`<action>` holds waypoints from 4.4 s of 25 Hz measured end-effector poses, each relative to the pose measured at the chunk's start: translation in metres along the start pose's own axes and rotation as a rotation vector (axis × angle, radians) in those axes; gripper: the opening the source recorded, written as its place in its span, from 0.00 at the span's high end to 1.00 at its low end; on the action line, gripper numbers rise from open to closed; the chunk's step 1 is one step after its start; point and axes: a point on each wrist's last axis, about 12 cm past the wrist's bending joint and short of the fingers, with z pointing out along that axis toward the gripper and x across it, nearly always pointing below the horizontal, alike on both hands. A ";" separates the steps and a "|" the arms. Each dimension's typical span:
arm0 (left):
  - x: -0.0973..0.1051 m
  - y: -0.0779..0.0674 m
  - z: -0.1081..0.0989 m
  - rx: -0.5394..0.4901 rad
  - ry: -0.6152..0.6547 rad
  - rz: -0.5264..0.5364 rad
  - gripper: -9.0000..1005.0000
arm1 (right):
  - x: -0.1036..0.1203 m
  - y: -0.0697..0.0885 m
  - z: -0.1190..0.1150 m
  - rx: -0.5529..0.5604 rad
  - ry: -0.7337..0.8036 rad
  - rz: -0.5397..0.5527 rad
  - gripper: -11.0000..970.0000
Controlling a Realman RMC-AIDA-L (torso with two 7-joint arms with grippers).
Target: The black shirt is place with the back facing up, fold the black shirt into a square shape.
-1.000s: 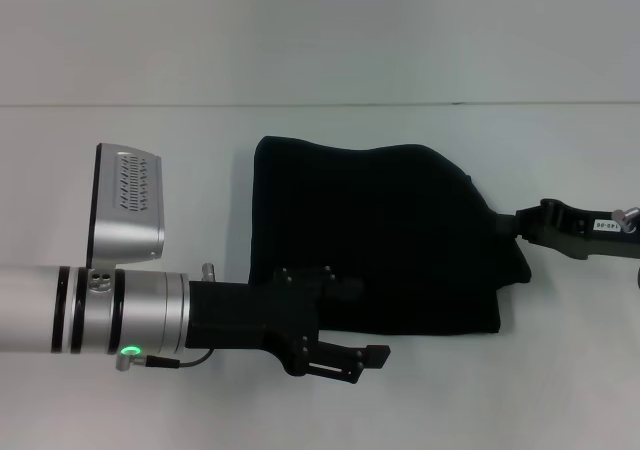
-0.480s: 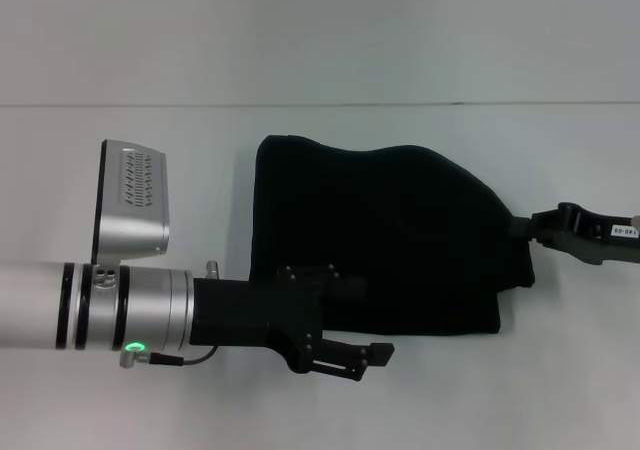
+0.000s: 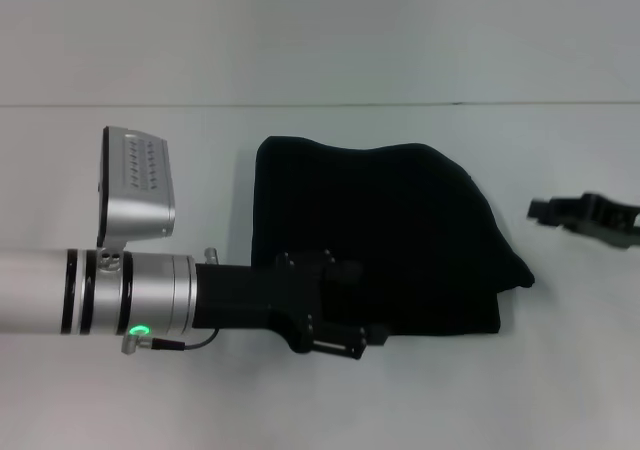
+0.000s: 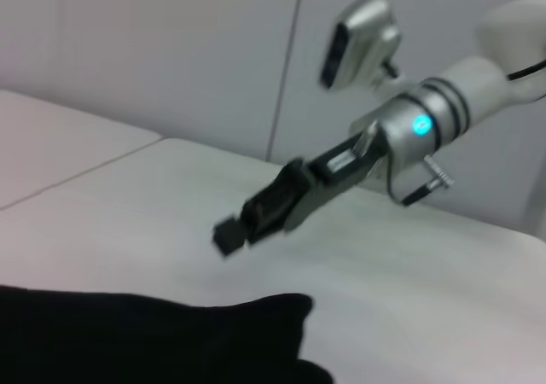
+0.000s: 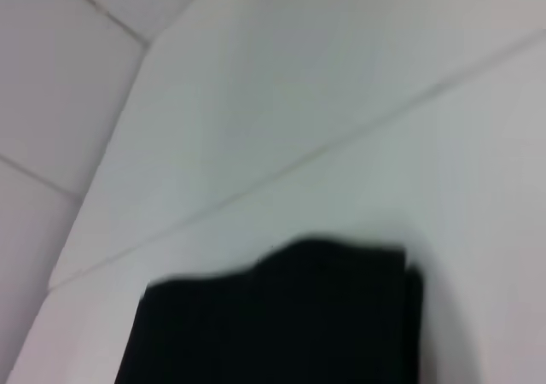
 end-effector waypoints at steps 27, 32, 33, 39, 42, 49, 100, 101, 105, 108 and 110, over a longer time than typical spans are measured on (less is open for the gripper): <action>-0.004 0.044 -0.023 -0.330 -0.046 -0.175 0.10 | -0.050 0.034 0.009 -0.016 0.014 -0.200 0.36; 0.000 0.047 -0.011 -0.378 0.011 -0.161 0.10 | -0.051 0.033 0.008 -0.008 0.001 -0.198 0.36; 0.002 0.048 -0.008 -0.394 0.033 -0.156 0.10 | -0.051 0.032 0.007 -0.007 0.001 -0.198 0.36; 0.016 0.050 0.006 -0.451 0.130 -0.149 0.10 | -0.049 0.032 0.008 -0.007 0.003 -0.202 0.36; 0.017 0.049 0.007 -0.451 0.133 -0.148 0.10 | -0.048 0.031 0.008 -0.007 0.005 -0.199 0.36; 0.001 0.040 0.000 -0.335 0.066 -0.114 0.10 | -0.046 0.034 0.008 -0.034 0.023 -0.215 0.36; -0.006 0.022 -0.033 -0.182 -0.037 -0.036 0.10 | -0.009 0.044 0.090 0.163 0.019 -0.008 0.53; -0.006 0.022 -0.033 -0.182 -0.036 -0.036 0.10 | -0.009 0.044 0.090 0.163 0.019 -0.008 0.53; -0.005 0.022 -0.033 -0.185 -0.035 -0.038 0.10 | -0.009 0.045 0.090 0.163 0.019 -0.015 0.59; -0.005 0.023 -0.033 -0.190 -0.034 -0.038 0.10 | -0.009 0.045 0.091 0.164 0.021 -0.024 0.66; -0.005 0.023 -0.033 -0.193 -0.032 -0.039 0.10 | -0.009 0.046 0.091 0.164 0.021 -0.037 0.70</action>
